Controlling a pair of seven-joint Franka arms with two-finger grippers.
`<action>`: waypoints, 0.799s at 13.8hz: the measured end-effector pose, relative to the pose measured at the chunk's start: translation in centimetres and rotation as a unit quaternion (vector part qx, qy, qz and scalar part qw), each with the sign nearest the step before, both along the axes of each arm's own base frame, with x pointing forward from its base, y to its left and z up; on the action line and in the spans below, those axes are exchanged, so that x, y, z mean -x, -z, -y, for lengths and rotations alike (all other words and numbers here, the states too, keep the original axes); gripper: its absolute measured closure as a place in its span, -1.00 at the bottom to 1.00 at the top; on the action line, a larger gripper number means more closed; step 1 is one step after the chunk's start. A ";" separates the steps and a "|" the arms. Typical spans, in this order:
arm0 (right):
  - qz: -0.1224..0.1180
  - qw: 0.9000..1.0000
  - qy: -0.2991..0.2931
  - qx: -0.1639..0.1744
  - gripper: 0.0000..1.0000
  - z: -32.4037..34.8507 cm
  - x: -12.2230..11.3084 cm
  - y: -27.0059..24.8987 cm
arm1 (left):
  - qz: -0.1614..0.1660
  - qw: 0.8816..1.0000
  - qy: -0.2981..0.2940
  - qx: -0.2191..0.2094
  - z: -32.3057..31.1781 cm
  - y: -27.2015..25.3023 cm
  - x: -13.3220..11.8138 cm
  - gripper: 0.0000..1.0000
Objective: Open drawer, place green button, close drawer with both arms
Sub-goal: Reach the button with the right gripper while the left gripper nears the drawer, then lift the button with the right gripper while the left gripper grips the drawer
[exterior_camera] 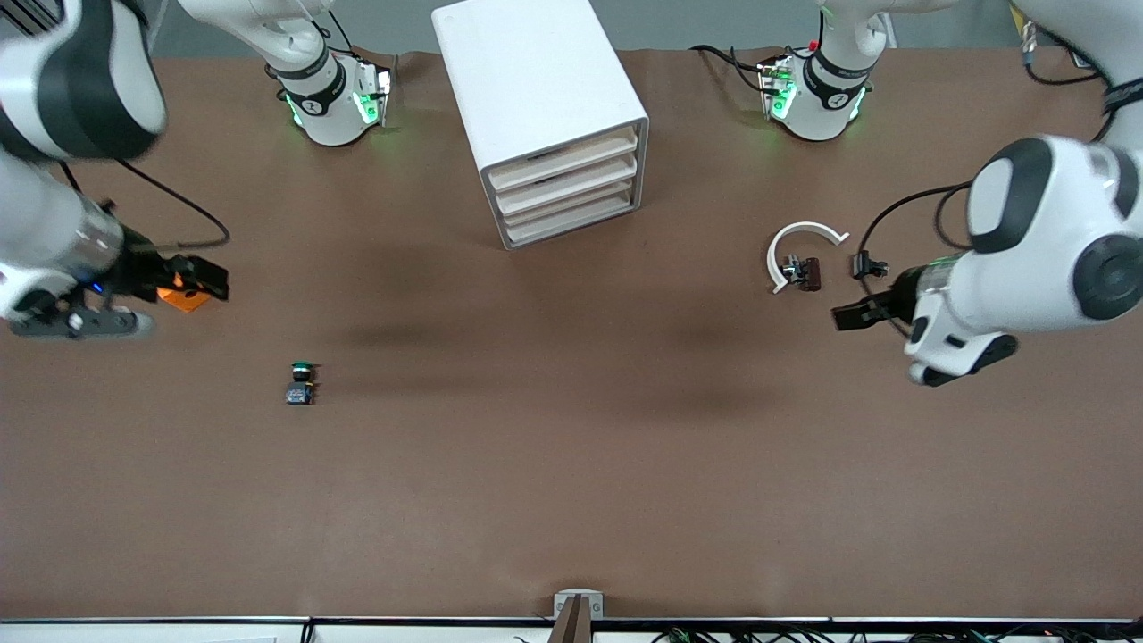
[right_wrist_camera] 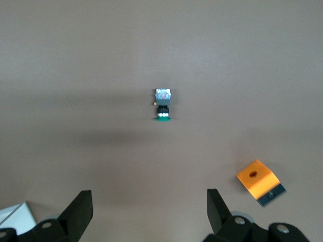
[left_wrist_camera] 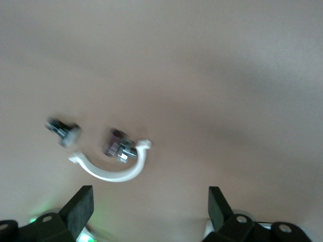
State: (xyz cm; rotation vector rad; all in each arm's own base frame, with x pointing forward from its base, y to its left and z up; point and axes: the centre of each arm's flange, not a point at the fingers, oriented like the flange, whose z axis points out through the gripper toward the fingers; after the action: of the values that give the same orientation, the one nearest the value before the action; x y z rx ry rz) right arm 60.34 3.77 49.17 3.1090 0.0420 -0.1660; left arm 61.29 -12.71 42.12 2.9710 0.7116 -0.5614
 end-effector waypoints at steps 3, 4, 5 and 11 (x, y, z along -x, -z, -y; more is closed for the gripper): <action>-0.007 1.000 -0.007 0.003 -1.00 -0.9 -2.2 7.1 | -0.042 0.995 -0.083 -0.041 6.6 4.4 0.7 -1.00; 0.000 1.000 -0.006 0.004 -1.00 -0.8 -2.8 9.5 | -0.050 0.991 -0.111 -0.053 8.8 5.9 1.0 -1.00; 0.004 1.000 -0.005 0.005 -1.00 -0.5 -3.3 12.0 | -0.058 0.987 -0.139 -0.060 10.8 7.3 1.3 -1.00; -0.013 1.000 0.000 0.012 -1.00 0.6 -4.5 23.2 | -0.124 0.939 -0.302 -0.112 18.5 16.7 3.3 -1.00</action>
State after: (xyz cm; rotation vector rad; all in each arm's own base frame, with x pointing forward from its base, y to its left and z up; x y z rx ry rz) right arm 64.82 3.14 25.95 3.0821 0.0395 -0.2044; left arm 57.99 -31.20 25.47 2.6495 1.7240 -0.8424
